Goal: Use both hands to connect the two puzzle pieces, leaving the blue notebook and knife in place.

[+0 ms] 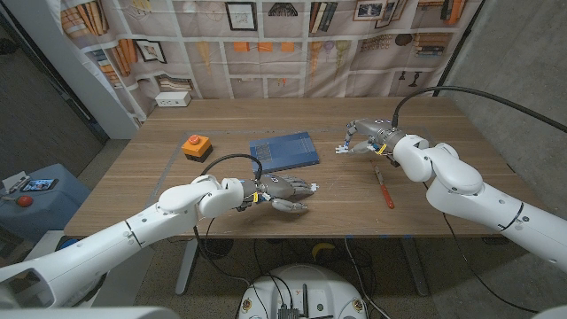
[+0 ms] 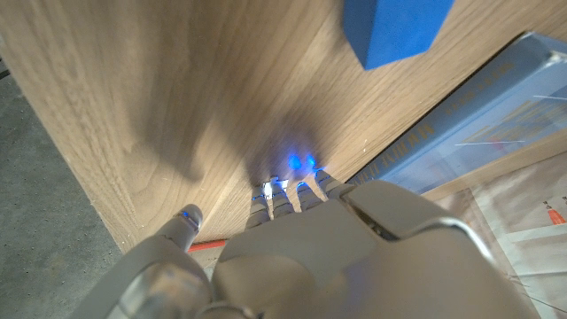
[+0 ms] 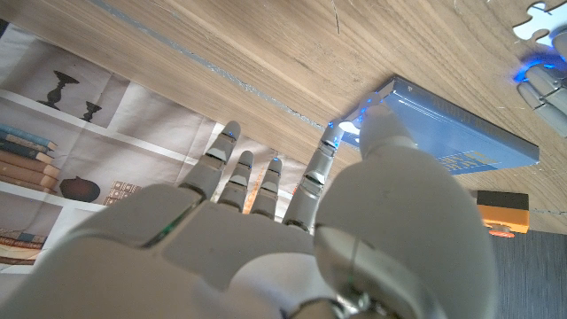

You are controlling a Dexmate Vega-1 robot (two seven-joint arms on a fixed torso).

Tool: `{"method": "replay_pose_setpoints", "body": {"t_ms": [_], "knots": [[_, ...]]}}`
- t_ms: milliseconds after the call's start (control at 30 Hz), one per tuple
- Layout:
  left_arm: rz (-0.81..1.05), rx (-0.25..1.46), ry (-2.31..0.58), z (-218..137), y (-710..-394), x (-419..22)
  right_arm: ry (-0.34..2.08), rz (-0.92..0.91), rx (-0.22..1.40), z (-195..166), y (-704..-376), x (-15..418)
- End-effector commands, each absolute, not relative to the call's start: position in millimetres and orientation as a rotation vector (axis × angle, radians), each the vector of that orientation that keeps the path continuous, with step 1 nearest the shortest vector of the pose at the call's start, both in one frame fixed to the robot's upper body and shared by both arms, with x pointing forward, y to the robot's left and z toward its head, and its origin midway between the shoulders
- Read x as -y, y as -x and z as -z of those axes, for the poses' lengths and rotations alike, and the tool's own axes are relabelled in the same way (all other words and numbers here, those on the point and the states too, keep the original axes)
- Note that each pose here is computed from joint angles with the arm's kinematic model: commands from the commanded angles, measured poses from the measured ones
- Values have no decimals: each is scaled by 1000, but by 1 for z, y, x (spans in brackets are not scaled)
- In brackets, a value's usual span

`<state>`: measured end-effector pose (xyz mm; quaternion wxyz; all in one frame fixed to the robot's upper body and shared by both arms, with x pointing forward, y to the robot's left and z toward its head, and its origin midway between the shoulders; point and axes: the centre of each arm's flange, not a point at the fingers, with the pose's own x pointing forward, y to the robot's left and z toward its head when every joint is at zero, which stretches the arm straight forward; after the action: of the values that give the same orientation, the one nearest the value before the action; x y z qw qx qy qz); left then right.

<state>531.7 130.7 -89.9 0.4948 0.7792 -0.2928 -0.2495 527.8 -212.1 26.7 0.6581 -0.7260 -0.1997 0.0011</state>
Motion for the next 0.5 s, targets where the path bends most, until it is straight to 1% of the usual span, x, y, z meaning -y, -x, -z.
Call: {"method": "replay_pose_setpoints", "body": {"t_ms": [33,500], "knots": [[616,684,-1896,90,-534,-131,1638,0,459,-27,-528,212],[625,677,-1904,90,-535,-131,1641,0,465,-27,-525,209]]}}
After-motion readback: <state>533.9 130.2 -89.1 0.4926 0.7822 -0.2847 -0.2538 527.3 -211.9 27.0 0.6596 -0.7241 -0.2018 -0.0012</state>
